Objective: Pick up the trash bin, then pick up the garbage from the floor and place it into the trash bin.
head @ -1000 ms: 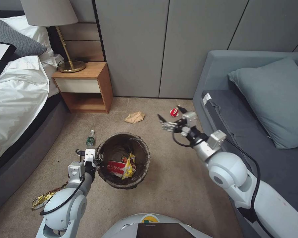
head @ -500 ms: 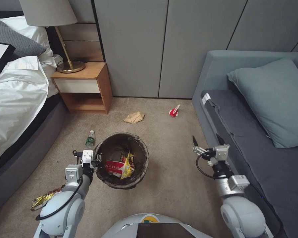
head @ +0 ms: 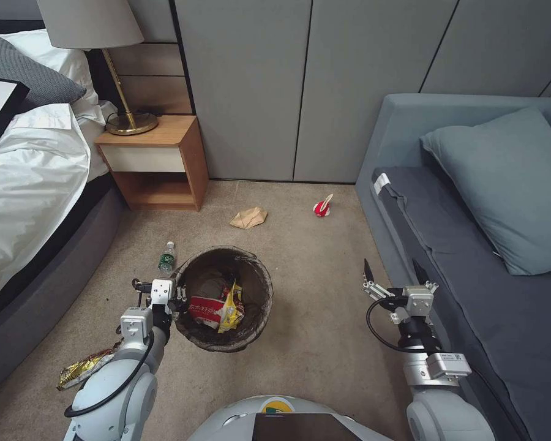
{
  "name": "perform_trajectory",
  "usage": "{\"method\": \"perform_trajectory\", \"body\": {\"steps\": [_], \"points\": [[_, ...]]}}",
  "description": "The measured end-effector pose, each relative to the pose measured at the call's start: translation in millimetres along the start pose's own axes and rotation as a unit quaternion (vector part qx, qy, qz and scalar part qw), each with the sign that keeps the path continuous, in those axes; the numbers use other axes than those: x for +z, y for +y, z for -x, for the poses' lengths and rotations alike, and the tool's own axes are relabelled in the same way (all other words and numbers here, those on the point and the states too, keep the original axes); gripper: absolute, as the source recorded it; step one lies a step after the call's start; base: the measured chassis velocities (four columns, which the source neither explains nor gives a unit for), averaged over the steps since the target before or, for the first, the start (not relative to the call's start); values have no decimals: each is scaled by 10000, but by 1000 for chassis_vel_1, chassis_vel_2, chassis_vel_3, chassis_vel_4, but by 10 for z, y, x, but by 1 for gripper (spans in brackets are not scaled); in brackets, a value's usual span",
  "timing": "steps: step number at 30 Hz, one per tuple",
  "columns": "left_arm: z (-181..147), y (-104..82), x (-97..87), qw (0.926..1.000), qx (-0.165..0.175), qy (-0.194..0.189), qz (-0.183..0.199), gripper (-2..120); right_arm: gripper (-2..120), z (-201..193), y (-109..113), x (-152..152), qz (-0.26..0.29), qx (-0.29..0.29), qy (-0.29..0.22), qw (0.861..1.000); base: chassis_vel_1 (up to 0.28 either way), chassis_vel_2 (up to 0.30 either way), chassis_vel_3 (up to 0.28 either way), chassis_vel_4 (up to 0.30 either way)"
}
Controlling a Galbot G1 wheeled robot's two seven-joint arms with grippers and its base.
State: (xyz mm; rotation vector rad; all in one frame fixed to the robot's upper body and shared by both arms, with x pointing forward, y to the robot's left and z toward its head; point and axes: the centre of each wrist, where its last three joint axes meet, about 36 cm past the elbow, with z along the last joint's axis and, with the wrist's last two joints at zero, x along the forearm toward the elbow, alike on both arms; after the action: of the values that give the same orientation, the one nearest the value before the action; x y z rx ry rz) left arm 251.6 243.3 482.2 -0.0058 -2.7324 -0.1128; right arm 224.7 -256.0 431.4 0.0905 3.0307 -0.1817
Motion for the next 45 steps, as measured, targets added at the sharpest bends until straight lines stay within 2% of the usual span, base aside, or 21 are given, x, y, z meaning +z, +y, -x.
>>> {"method": "perform_trajectory", "body": {"steps": [45], "points": [[-8,-10,-47,9999,46,-86,-27,2,100,61,5,-78,11,-64,186,9998,0,0,0,0]]}}
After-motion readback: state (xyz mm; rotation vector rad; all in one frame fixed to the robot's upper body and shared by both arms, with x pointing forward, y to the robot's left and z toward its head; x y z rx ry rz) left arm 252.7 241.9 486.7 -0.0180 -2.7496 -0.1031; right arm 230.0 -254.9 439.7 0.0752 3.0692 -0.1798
